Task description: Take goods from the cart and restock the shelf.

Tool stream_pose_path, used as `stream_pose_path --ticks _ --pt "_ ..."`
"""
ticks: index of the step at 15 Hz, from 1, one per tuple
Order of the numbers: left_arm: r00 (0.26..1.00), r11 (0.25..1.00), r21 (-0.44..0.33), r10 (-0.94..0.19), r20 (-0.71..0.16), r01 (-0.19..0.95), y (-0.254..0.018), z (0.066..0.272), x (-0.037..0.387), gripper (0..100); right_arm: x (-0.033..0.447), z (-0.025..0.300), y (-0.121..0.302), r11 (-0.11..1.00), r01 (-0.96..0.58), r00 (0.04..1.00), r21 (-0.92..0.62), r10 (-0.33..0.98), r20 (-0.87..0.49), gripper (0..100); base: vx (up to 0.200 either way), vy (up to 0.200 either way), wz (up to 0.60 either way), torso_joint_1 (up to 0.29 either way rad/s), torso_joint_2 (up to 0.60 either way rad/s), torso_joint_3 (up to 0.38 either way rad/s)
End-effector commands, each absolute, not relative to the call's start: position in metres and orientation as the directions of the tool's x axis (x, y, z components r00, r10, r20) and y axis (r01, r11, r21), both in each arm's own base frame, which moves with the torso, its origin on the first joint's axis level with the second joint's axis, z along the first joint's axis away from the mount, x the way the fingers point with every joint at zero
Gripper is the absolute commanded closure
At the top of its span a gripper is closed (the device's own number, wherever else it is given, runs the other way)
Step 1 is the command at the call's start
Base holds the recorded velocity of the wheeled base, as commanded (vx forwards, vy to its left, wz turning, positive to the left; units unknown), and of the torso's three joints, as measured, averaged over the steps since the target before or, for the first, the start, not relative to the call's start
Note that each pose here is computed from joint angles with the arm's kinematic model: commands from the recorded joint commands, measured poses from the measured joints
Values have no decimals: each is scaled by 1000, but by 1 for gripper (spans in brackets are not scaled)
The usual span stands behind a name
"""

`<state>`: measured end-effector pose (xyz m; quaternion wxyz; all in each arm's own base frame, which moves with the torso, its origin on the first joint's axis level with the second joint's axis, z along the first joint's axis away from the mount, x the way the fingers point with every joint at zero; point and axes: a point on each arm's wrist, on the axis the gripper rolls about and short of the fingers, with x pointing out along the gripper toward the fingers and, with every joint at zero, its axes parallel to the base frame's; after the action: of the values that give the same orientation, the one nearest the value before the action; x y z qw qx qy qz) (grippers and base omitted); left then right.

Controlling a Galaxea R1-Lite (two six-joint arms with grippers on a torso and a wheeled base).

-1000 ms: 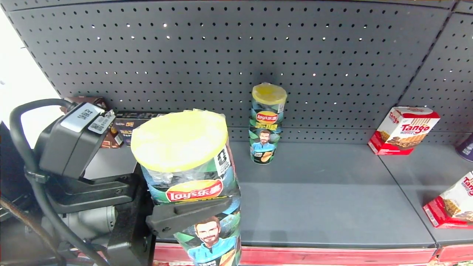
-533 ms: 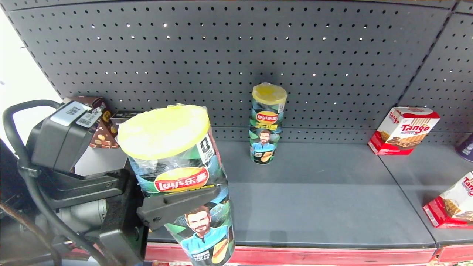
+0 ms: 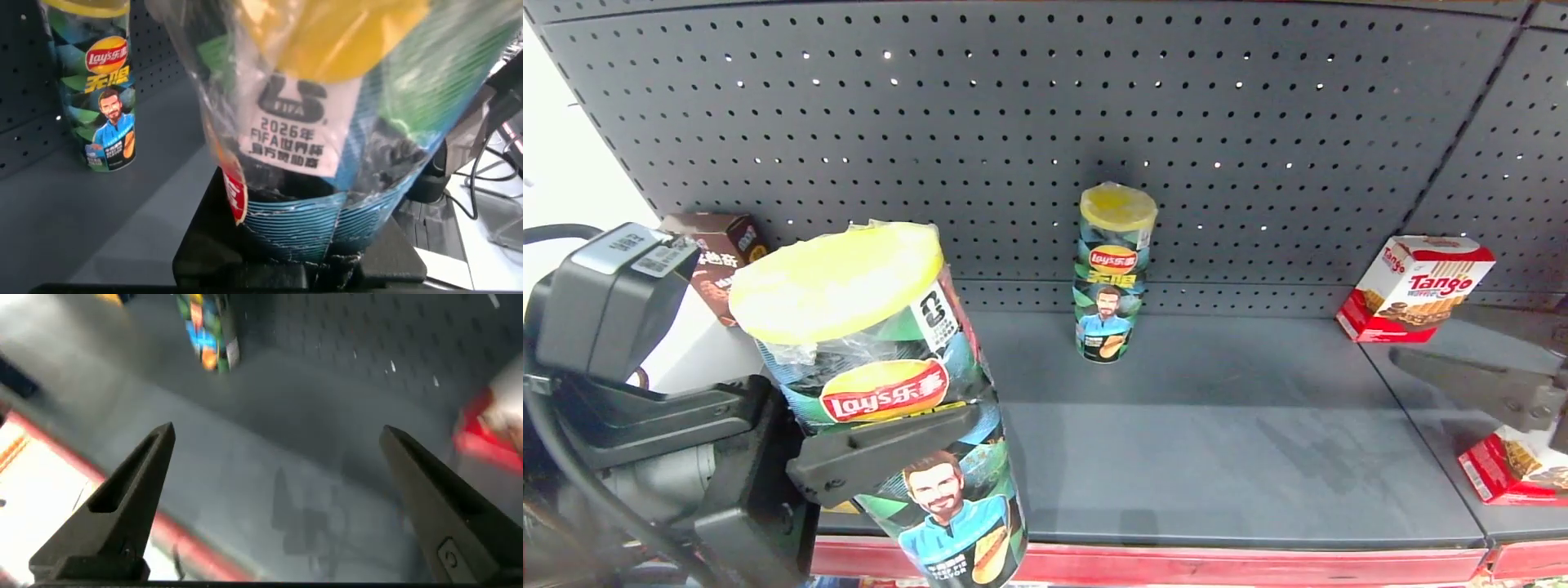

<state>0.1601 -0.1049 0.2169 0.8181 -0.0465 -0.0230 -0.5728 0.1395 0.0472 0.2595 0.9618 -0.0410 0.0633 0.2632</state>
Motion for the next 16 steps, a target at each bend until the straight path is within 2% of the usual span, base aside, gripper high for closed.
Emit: stream_pose_path --ticks 1,3,6,10,11,13,15,16 --pt "345 342 -50 -934 93 939 -105 217 160 100 185 233 66 833 -553 814 -20 534 -228 0 0 0 0 0 0 0" --pt "350 346 -63 -932 94 936 -104 218 160 100 215 226 78 775 -632 763 -12 619 -187 0 0 0 0 0 0 0" --pt "355 349 -72 -930 91 934 -104 217 160 100 250 218 90 746 -666 738 -12 656 -160 0 0 0 0 0 0 0" --pt "363 357 -76 -928 86 931 -102 215 161 100 285 246 101 661 -748 663 -56 745 -66 0 0 0 0 0 0 0" --pt "361 356 -77 -929 85 931 -102 215 161 100 297 249 102 563 -822 567 -83 823 -43 0 0 0 0 0 0 0" --pt "360 354 -78 -929 83 932 -102 214 161 100 305 252 113 506 -857 511 -98 859 -34 0 0 0 0 0 0 0" --pt "359 353 -78 -930 83 932 -102 214 160 100 310 252 117 355 -928 359 -117 933 -23 0 0 0 0 0 0 0" --pt "357 351 -78 -930 83 933 -102 214 160 100 316 251 118 314 -940 319 -135 947 -20 0 0 0 0 0 0 0"
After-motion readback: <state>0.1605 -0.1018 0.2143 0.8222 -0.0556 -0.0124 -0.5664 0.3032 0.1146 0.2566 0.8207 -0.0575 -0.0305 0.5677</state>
